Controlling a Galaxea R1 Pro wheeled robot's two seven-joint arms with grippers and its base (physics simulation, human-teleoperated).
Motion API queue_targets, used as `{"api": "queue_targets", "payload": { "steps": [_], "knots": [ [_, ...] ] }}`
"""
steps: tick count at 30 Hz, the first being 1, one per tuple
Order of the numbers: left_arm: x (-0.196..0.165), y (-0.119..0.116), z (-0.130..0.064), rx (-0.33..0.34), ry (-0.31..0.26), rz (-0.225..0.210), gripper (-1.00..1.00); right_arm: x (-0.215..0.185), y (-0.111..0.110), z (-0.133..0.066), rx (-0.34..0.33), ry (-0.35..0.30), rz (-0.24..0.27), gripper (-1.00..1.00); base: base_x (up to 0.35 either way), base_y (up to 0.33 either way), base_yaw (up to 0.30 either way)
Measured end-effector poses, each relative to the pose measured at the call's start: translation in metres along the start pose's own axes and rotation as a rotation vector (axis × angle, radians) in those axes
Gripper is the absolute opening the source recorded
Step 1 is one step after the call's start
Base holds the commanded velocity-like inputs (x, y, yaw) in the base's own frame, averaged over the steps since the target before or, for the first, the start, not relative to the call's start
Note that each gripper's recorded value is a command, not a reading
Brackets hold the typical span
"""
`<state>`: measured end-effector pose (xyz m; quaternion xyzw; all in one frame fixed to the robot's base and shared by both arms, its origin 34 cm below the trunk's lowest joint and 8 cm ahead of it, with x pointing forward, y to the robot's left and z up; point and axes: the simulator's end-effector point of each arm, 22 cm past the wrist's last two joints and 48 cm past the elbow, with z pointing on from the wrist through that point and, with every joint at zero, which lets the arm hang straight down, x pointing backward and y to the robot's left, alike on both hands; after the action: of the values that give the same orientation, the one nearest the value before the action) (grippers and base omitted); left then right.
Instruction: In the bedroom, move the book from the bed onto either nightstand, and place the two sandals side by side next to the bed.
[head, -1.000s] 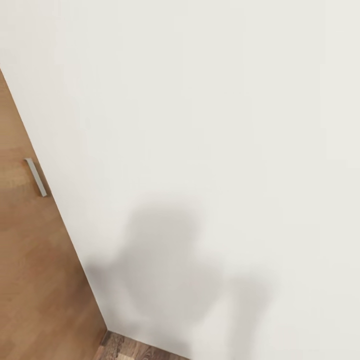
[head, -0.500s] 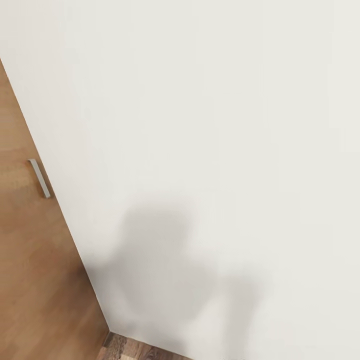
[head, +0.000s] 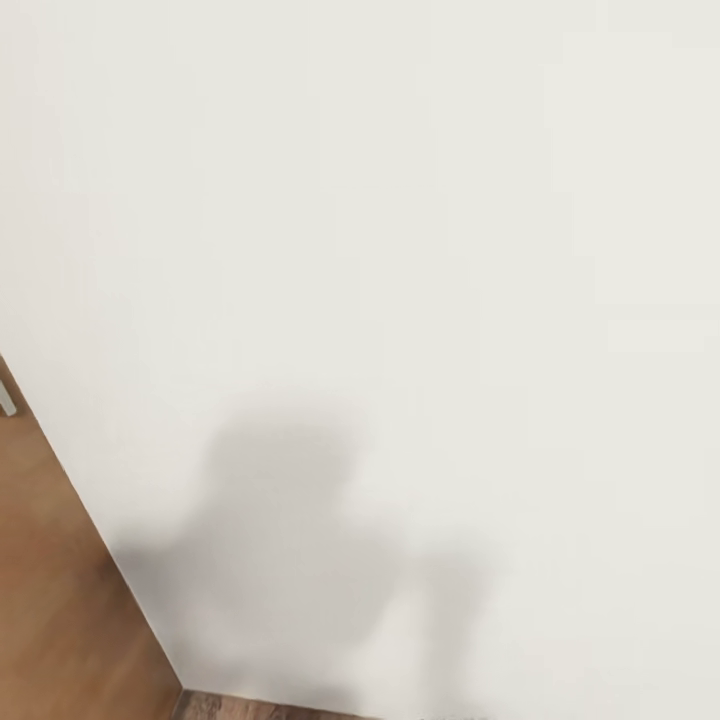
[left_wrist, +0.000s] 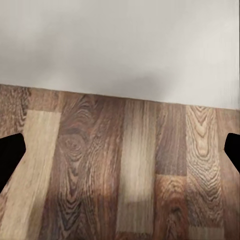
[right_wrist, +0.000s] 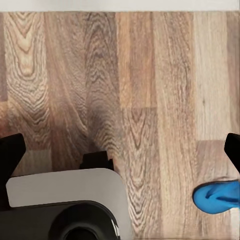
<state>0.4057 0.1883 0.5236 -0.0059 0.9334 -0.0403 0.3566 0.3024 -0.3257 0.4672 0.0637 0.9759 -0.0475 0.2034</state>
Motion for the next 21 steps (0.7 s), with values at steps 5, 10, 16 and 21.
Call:
{"api": "queue_targets", "payload": {
  "steps": [5,10,16,21],
  "knots": [
    [0.0,0.0,0.0,0.0,0.0,0.0,1.0,-0.0001,0.0,0.0,0.0,0.0,0.0,1.0,0.0,0.0,-0.284],
    [0.0,-0.0001,0.0,0.0,0.0,0.0,1.0,0.0,0.0004,0.0,0.0,0.0,0.0,1.0,0.0,0.0,-0.284],
    [-0.0001,-0.0001,0.0,0.0,0.0,0.0,1.0,0.0002,0.0007,0.0,-0.001,0.0,0.0,1.0,0.0,0.0,-0.284],
    [-0.0005,-0.0003,0.0002,0.0,-0.001,0.0,1.0,0.0,0.0001,0.0,0.0,0.0,0.0,1.0,0.0,0.0,-0.284]
  ]
}}
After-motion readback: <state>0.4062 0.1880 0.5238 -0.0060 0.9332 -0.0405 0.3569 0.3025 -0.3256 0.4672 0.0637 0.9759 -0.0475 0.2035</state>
